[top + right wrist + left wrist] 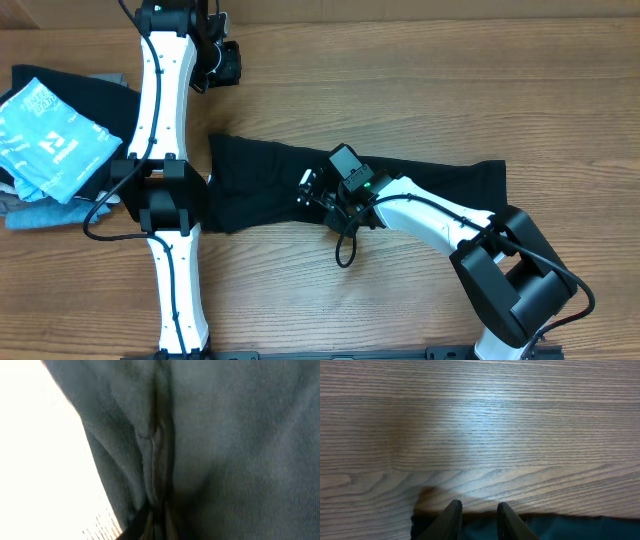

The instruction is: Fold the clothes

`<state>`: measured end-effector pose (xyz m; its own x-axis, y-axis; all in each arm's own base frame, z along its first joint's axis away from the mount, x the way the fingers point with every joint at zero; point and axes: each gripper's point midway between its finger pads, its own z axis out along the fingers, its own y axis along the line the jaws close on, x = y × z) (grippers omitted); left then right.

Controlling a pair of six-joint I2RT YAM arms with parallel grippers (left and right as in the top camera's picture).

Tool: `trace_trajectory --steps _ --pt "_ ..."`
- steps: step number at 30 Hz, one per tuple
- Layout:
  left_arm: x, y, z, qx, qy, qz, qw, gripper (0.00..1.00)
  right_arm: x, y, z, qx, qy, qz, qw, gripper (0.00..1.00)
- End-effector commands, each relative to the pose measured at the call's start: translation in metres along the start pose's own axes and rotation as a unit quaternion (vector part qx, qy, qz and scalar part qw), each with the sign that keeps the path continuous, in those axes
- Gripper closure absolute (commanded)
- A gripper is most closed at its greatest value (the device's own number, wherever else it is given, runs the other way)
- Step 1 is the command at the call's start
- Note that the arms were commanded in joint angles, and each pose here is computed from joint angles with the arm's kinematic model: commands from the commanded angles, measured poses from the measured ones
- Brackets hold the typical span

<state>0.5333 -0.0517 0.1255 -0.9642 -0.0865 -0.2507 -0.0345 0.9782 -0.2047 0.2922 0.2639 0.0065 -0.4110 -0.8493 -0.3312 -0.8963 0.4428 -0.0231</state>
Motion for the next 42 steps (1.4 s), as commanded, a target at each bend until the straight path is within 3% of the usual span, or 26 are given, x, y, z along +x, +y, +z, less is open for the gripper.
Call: trace_trajectory --steps 1,3,5,7,10,14,20,30,36,40,42 --pt "-0.008 -0.003 0.002 0.001 -0.015 0.015 1.0 0.76 -0.041 -0.007 -0.026 0.006 -0.058 0.053 0.997 0.84" --pt "-0.012 -0.008 -0.001 0.013 -0.024 0.017 0.999 0.76 -0.065 -0.015 -0.054 0.016 -0.091 0.075 0.993 0.76" --pt "-0.012 -0.018 -0.003 0.04 -0.023 0.019 0.999 0.75 -0.075 -0.03 -0.082 0.041 -0.107 0.107 0.988 0.61" --pt "-0.008 -0.027 -0.004 0.065 -0.015 0.019 0.998 0.75 -0.068 -0.046 -0.098 0.063 -0.104 0.137 0.983 0.6" --pt "0.006 -0.046 -0.008 0.121 0.01 0.045 0.992 0.79 -0.027 -0.087 -0.118 0.076 -0.084 0.262 0.959 0.69" --pt "0.017 -0.079 -0.014 0.198 0.022 0.089 0.976 0.89 0.029 -0.118 -0.125 0.033 -0.053 0.362 0.93 0.82" --pt "0.047 -0.101 -0.006 0.199 0.079 0.102 0.971 0.92 0.132 -0.161 -0.138 0.016 -0.005 0.516 0.857 0.91" --pt "0.115 -0.128 0.068 0.201 0.221 0.132 0.945 0.96 0.217 -0.166 -0.107 -0.041 0.069 0.632 0.771 0.96" --pt "0.111 -0.124 0.074 0.184 0.211 0.145 0.949 0.96 0.216 -0.172 -0.098 -0.063 0.044 0.641 0.763 0.96" --pt "0.072 -0.078 0.05 0.078 0.148 0.11 0.98 0.96 0.181 -0.187 -0.11 -0.099 -0.045 0.615 0.781 0.96" --pt "0.052 -0.056 0.024 0.048 0.11 0.075 0.99 0.96 0.178 -0.19 -0.113 -0.098 -0.052 0.613 0.782 0.96"
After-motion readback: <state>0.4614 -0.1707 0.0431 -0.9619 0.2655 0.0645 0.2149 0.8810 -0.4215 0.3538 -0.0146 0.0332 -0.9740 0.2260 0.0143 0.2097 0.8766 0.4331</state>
